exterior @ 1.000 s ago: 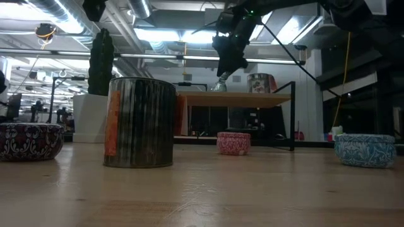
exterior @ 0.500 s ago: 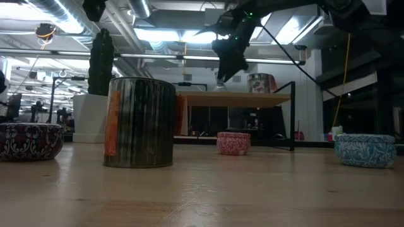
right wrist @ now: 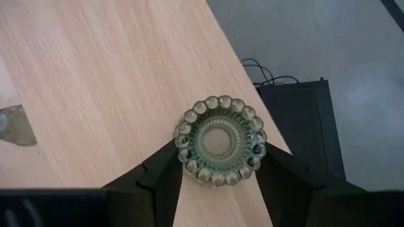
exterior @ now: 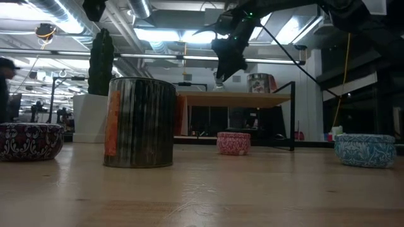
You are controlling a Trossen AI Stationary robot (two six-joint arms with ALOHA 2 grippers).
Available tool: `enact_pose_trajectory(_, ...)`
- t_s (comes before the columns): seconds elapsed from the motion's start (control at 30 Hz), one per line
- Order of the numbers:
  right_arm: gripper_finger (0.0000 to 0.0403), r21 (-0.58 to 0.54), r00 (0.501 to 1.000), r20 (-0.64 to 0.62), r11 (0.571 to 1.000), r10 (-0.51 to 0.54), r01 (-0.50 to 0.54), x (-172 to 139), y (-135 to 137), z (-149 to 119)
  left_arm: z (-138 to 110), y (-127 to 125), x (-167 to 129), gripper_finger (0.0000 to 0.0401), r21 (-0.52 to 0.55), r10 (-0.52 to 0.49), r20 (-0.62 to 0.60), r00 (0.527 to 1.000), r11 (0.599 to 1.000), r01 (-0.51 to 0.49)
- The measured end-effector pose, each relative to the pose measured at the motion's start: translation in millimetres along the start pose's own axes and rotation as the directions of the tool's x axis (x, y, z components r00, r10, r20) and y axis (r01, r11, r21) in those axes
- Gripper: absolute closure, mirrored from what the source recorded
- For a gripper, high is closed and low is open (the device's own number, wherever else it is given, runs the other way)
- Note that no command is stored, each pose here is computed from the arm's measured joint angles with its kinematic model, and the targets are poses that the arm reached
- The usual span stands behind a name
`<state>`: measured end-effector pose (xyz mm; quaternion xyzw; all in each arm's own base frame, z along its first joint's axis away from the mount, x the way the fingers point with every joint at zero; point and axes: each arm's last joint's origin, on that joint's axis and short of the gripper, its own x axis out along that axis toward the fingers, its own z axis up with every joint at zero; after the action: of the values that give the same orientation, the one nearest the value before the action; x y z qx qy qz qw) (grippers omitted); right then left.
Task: Pick & Place candle stick holders
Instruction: Put the right green glass candle holder on the shelf
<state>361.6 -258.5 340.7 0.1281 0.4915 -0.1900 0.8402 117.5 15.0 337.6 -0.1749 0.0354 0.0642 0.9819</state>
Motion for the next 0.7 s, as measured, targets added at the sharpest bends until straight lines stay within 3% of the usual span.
enact_pose_trajectory(0.7,0.0212,-0.004,0.999,0.036,1.000,-0.004,0.004,-2.1,0.1,3.2,0.0,0.0,0.0,0.0221,0.000,0.000,0.000,1.000,1.000,0.000)
